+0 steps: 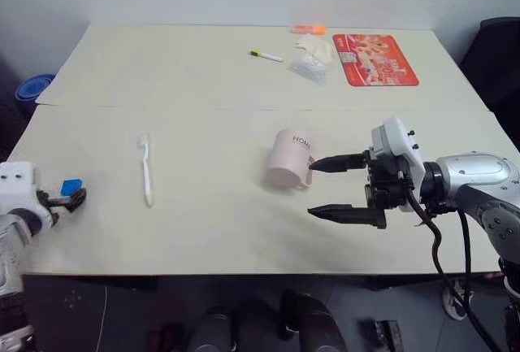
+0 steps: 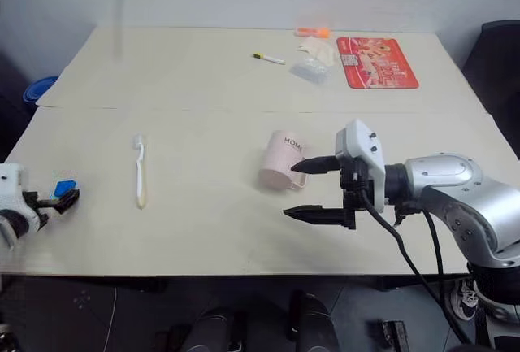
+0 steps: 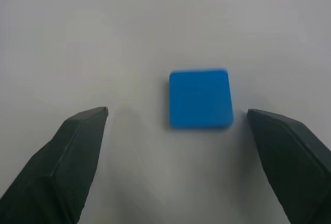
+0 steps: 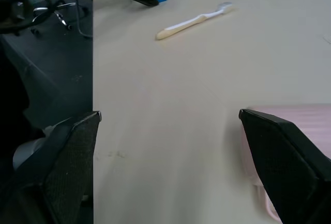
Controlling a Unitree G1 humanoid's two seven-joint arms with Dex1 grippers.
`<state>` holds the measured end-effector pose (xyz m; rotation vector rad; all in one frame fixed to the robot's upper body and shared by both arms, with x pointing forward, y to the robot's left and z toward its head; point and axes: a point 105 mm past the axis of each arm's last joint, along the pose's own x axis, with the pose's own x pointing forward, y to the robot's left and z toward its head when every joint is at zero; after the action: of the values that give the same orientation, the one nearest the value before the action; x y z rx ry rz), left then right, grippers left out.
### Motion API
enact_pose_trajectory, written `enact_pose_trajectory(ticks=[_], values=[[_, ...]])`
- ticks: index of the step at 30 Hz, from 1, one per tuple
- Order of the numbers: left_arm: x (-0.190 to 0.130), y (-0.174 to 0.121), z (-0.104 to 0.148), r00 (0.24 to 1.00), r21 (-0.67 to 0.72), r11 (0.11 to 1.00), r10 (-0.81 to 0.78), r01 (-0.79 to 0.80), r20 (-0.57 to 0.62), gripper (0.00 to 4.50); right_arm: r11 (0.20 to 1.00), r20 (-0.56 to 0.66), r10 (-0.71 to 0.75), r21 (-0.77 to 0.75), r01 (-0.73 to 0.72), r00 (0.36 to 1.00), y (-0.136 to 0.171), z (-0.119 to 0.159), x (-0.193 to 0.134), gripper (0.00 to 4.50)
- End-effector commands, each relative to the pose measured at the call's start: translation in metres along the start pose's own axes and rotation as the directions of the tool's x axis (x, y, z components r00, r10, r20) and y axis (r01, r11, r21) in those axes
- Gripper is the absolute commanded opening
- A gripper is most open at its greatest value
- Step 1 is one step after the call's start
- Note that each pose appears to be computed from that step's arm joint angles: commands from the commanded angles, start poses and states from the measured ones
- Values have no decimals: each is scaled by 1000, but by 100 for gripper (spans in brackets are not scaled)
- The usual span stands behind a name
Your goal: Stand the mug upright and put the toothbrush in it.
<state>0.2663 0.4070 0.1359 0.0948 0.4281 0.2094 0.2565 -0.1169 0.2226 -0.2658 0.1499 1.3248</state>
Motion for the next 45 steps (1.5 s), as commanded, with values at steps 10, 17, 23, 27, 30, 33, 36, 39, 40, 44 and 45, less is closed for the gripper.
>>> enact_pose_trajectory(ticks=[10,17,23,27,30,33,36,39,40,44,45], values=[[-110,-111,114,546,374,524,-836,765,54,449,837,-108,-410,349,420,906,-71,-24,1,450],[-137,-192,95,214,469,96,-955,878,-204,449,677,-248,-429,548,491,869,-84,-46,29,450],[-136,-216,95,156,519,8,-957,855,-243,449,591,-321,-440,599,540,838,-91,-58,39,450],[-138,-221,97,142,532,-10,-959,847,-244,449,563,-342,-455,605,564,822,-97,-63,45,450],[-139,-223,97,136,539,-19,-960,842,-246,449,548,-356,-459,608,575,814,-103,-67,50,450],[-142,-224,94,128,541,-33,-958,840,-256,450,551,-371,-455,597,583,809,-105,-72,58,391],[-142,-224,93,129,542,-34,-957,840,-260,450,563,-378,-441,590,579,814,-104,-74,64,294],[-141,-223,93,136,547,-27,-957,837,-257,450,580,-373,-434,581,571,820,-105,-72,69,191],[-141,-223,93,139,549,-24,-957,835,-254,450,581,-371,-434,581,570,821,-105,-71,69,162],[-139,-222,96,148,556,-13,-958,831,-245,450,588,-349,-414,603,540,841,-104,-67,72,39],[-139,-222,96,151,557,-11,-958,831,-243,450,589,-346,-410,605,535,844,-103,-66,72,39]])
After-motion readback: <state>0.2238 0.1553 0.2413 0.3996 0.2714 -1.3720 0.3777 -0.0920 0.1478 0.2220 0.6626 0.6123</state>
